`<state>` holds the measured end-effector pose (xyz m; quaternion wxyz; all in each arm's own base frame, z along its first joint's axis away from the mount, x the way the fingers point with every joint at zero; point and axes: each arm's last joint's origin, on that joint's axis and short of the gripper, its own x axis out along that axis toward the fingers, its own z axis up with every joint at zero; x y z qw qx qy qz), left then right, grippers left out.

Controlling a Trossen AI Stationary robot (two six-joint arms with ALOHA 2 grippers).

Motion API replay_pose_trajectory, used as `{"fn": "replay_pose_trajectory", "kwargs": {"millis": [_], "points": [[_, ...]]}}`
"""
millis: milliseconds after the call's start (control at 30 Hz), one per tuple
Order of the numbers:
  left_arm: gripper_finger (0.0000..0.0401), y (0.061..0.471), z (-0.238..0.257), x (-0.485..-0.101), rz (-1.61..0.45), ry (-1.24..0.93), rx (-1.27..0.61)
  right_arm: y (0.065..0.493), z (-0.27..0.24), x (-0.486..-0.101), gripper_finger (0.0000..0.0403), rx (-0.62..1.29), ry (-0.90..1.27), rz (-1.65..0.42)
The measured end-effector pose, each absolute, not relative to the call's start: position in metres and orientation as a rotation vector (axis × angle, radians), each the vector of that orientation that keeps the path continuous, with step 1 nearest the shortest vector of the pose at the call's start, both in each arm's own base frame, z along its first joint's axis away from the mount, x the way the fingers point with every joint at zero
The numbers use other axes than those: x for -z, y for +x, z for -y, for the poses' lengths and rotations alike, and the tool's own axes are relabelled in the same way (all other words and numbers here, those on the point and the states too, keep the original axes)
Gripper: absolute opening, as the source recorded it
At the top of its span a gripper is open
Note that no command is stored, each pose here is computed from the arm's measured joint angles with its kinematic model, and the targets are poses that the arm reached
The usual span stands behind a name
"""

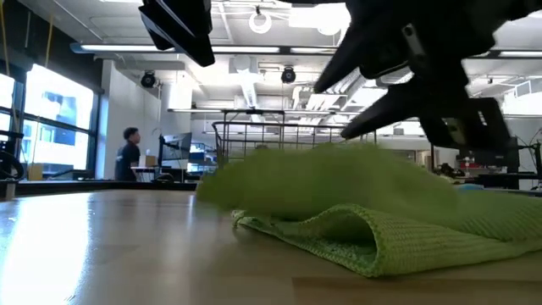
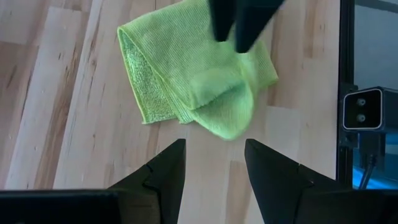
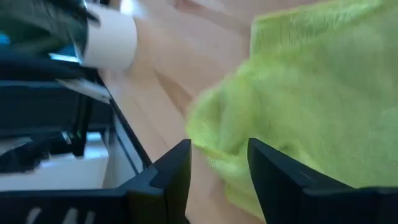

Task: Fold microfiber towels
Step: Fold the green towel

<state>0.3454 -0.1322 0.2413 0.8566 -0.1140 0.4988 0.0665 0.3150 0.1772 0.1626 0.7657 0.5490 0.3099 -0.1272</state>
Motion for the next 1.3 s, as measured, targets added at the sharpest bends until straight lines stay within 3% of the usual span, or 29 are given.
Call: {"fn": "replay_pose_trajectory", "kwargs": {"millis": [300,533,733,1000,1167,1300], "points": [[0.0156,0.341,0.142,-0.241,-1.058,-0.222,-0.114,0.315,-0.164,-0.183,0.0151,0.203,1.14,-0.687],[0.0156,0.337,0.15,-0.241,-1.059,-0.204,-0.099,0.299,-0.176,-0.169,0.0151,0.258,1.149,-0.875],[0.0156,0.336,0.152,-0.241,-1.058,-0.183,-0.088,0.296,-0.195,-0.177,0.0151,0.051,0.99,-0.829],[0.0156,0.336,0.152,-0.241,-1.05,-0.174,-0.1,0.288,-0.192,-0.171,0.0151,0.184,0.739,-0.754],[0.0156,0.336,0.152,-0.241,-1.049,-0.173,-0.102,0.293,-0.195,-0.172,0.0151,0.151,0.743,-0.695],[0.0156,0.337,0.152,-0.241,-1.045,-0.173,-0.102,0.298,-0.206,-0.165,0.0151,0.001,0.787,-0.749]]}}
